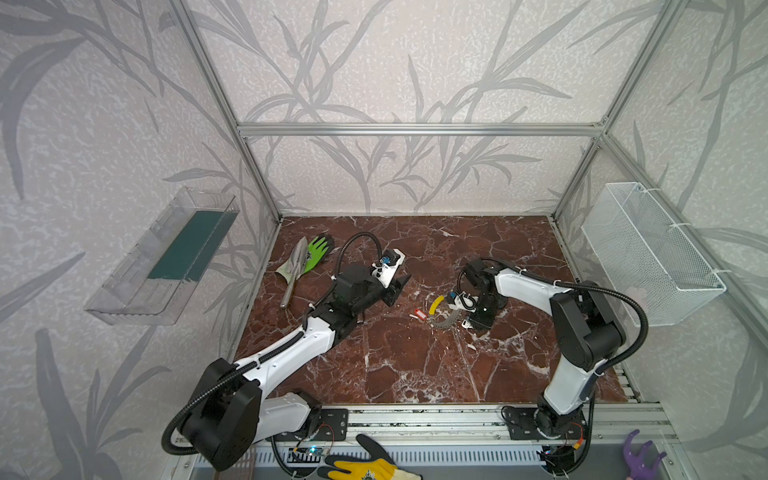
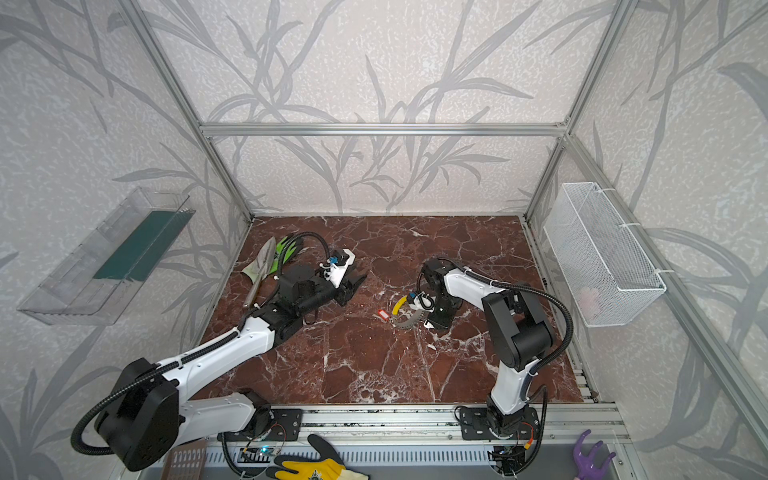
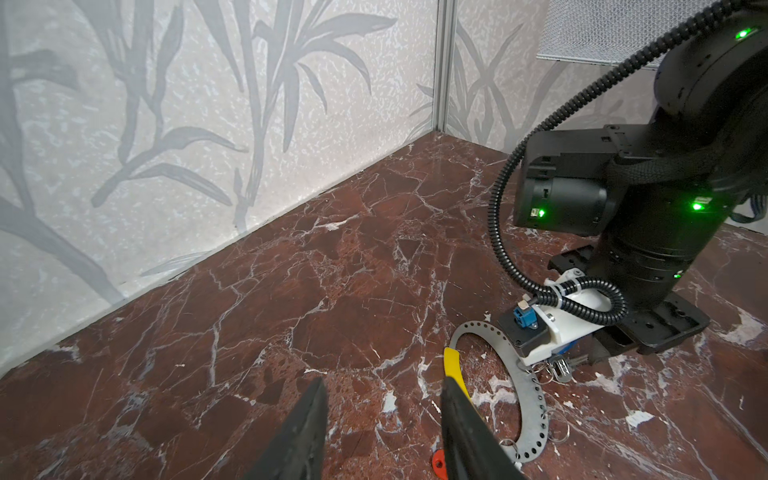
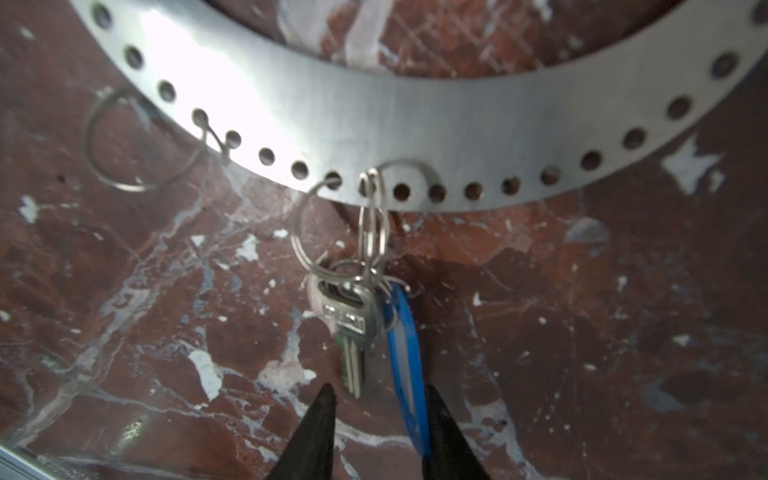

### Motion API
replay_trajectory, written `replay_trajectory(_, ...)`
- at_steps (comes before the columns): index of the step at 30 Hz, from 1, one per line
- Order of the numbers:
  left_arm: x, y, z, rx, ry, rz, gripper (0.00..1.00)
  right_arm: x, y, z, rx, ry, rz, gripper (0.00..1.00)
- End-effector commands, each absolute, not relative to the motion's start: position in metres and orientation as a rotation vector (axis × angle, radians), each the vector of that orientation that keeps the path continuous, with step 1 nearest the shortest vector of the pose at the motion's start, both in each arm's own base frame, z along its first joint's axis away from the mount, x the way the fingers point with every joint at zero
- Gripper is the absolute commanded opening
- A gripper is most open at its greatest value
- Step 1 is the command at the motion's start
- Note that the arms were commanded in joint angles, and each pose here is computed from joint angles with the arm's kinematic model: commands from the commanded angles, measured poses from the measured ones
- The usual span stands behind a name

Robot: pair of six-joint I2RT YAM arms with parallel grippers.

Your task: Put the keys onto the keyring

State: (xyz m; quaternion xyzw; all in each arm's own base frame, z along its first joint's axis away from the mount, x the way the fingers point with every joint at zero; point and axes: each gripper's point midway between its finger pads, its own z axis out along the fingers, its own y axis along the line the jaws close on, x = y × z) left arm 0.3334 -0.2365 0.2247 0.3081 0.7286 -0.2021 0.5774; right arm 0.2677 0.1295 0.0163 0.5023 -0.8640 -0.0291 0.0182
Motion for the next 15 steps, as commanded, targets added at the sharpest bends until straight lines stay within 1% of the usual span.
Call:
replay_trajectory(1,0.344,-0.222,0.244,0.655,1.668,-0.393,0.48,0.271,0.115,0.027,1.552,-2.708,-0.025,0.45)
replay_trajectory(2,0.347,-0.216,0.244,0.630,1.672,-0.366,0.48,0.274,0.110,0.031,1.542,-2.731,-0.010,0.51)
replay_trajectory(3,0.349,-0.210,0.246,0.603,1.672,-0.346,0.48,0.277,0.107,0.035,1.534,-2.756,0.001,0.53)
replay_trajectory(6,0.353,-0.185,0.250,0.501,1.673,-0.283,0.51,0.292,0.105,0.060,1.523,-2.913,-0.034,0.57)
replay_trajectory(9,0.358,-0.149,0.249,0.368,1.693,-0.181,0.55,0.305,0.101,0.083,1.524,-3.072,-0.052,0.60)
replay_trajectory(10,0.360,-0.133,0.246,0.315,1.705,-0.136,0.56,0.311,0.101,0.090,1.510,-3.141,-0.070,0.64)
replay_trajectory(12,0.363,-0.097,0.238,0.182,1.727,-0.023,0.57,0.326,0.101,0.105,1.454,-3.313,-0.111,0.74)
replay_trajectory(13,0.363,-0.076,0.234,0.111,1.737,0.029,0.58,0.333,0.100,0.112,1.412,-3.414,-0.161,0.96)
replay_trajectory(14,0.362,-0.057,0.228,0.047,1.746,0.075,0.59,0.345,0.096,0.123,1.326,-3.563,-0.191,0.99)
replay_trajectory(15,0.360,-0.038,0.221,-0.008,1.750,0.131,0.60,0.353,0.089,0.130,1.203,-3.707,-0.224,0.99)
